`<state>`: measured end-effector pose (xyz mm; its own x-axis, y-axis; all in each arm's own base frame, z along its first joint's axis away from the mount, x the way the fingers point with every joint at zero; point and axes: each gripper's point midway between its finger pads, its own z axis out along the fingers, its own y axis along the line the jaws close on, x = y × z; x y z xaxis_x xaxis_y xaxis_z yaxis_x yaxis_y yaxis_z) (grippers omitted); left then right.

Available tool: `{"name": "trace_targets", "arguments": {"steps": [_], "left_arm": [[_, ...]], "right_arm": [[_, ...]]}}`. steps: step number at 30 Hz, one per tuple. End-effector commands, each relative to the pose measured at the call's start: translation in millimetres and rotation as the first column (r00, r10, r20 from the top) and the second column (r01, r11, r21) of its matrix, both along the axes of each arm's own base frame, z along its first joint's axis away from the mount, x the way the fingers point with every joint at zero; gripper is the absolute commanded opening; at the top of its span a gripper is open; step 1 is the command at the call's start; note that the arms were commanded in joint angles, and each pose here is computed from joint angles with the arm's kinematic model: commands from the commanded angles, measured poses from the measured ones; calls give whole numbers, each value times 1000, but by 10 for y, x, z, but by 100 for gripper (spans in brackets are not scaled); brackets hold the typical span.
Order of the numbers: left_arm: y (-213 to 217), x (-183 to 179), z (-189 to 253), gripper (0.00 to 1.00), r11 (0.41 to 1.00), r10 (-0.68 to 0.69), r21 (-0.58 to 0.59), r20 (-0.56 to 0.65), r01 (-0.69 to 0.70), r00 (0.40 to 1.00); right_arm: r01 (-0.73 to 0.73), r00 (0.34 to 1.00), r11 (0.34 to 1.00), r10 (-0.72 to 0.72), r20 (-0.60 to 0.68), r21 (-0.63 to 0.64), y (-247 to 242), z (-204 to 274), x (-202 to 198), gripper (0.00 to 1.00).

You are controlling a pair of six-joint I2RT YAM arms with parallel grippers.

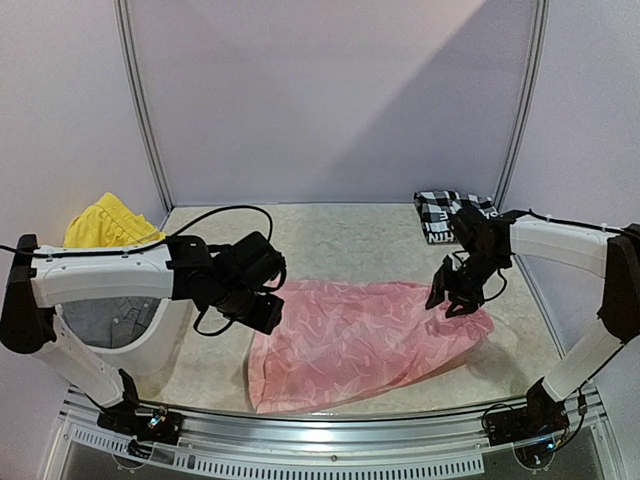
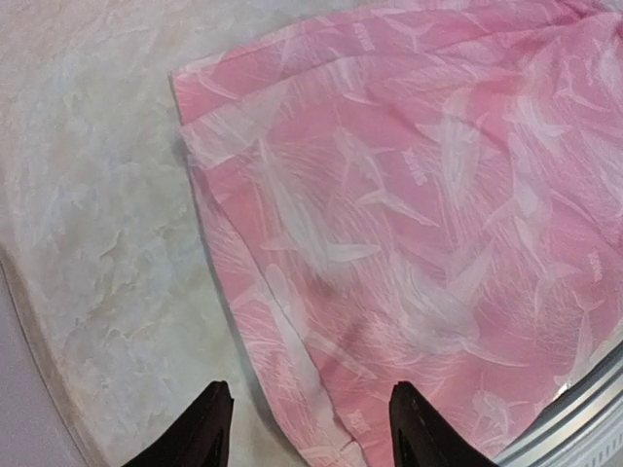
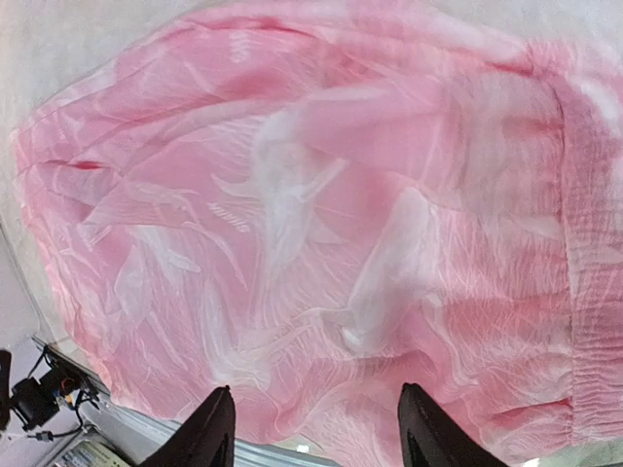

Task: Fold and stack the mixed laundry pile
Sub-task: Move the rectangle-folded shorts to the center of the board, then adjust the rectangle-folded shorts at the center of the board.

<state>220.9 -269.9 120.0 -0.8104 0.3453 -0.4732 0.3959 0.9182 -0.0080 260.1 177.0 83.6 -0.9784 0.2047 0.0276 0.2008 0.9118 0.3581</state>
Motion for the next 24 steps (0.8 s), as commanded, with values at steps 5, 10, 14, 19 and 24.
{"name": "trace_targets", "arguments": {"steps": [5, 10, 14, 19, 24], "left_arm": [[240, 427, -245, 56, 995, 88, -30, -143, -93, 986], [192, 699, -384, 51, 993, 96, -48, -212, -109, 972], [125, 842, -523, 48, 992, 89, -68, -258, -110, 962], [152, 970, -692, 44, 988, 121, -52, -312, -144, 943], [138, 994, -826, 41, 986, 129, -50, -356, -157, 925]], "right_arm": [[-4, 988, 1000, -1, 153, 28, 46, 257, 254, 71], [19, 988, 999, -23, 155, 26, -28, 252, 337, 72], [27, 989, 999, -33, 143, 44, -57, 241, 384, 72], [32, 991, 999, -36, 130, 32, -107, 216, 404, 72], [37, 992, 999, -40, 118, 24, -140, 185, 420, 72]]}}
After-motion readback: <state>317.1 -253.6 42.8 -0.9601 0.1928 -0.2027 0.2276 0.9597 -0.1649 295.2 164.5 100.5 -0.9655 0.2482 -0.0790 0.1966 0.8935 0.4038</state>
